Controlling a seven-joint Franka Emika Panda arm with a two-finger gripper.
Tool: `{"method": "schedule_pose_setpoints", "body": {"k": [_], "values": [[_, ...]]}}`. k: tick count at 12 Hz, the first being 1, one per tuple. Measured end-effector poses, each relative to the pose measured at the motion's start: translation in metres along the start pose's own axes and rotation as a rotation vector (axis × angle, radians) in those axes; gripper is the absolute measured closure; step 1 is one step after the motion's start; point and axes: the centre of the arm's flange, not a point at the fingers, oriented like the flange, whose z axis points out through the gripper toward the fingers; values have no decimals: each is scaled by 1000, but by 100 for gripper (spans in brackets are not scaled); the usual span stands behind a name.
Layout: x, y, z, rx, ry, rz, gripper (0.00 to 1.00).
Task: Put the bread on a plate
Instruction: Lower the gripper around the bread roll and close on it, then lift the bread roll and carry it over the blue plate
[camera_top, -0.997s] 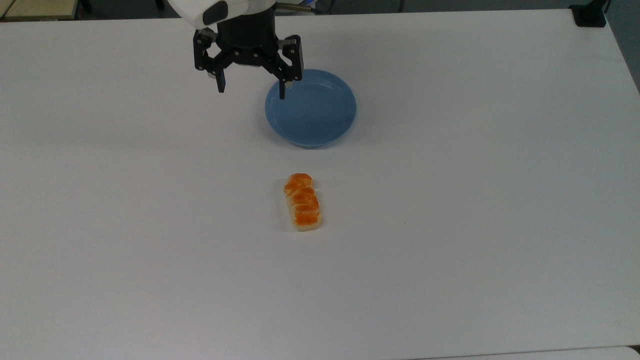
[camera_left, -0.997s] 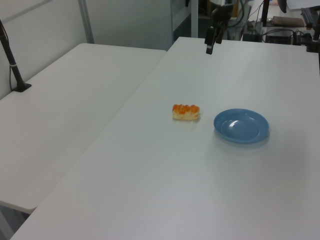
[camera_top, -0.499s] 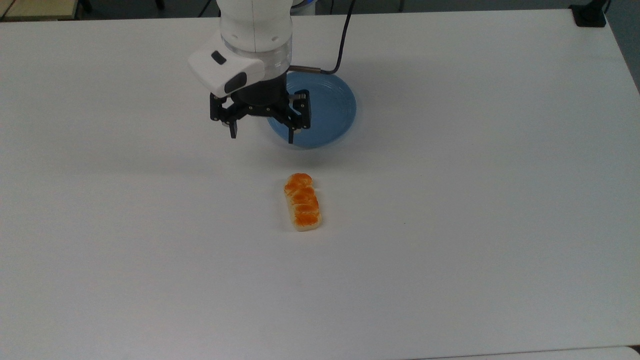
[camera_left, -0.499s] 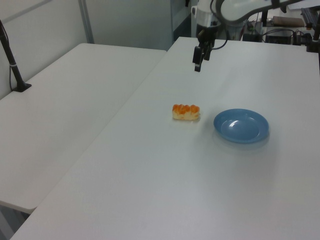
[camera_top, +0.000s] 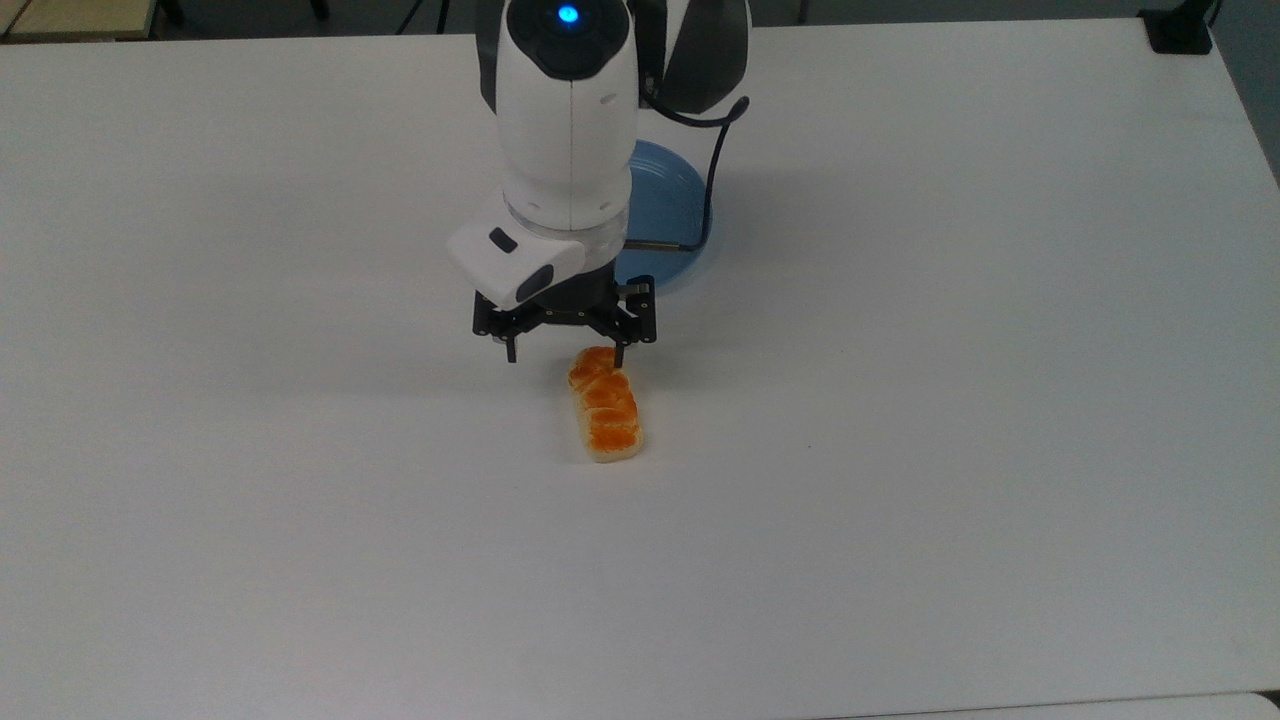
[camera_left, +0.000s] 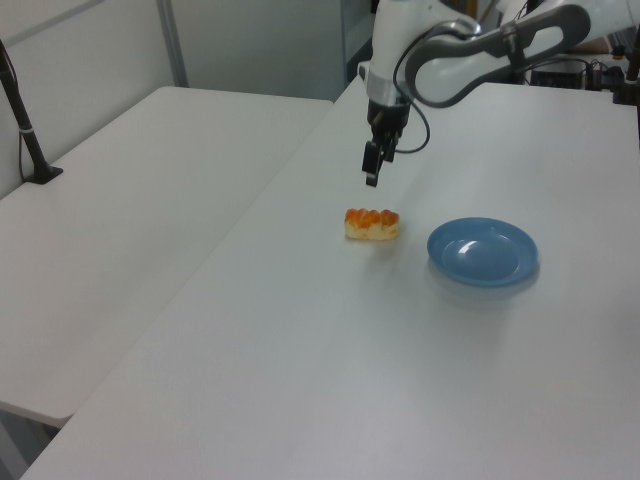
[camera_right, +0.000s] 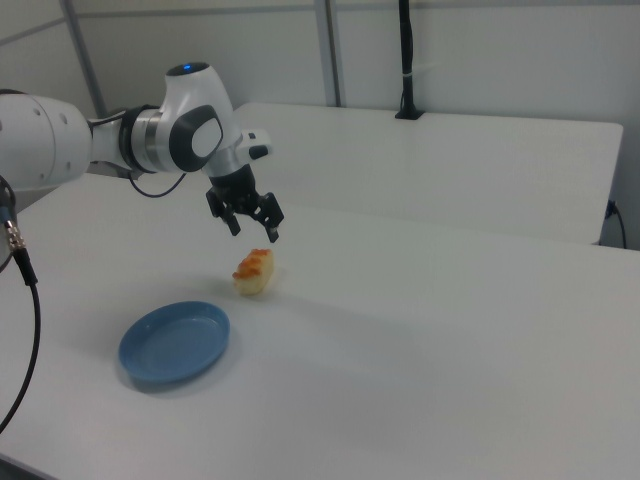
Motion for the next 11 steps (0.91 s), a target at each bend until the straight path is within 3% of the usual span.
{"method": "schedule_pose_setpoints", "body": {"k": [5,11], "values": [[-3,-32,56,9,-45,-44,0],[-1,-38,90,12,-21,-52,4]]}}
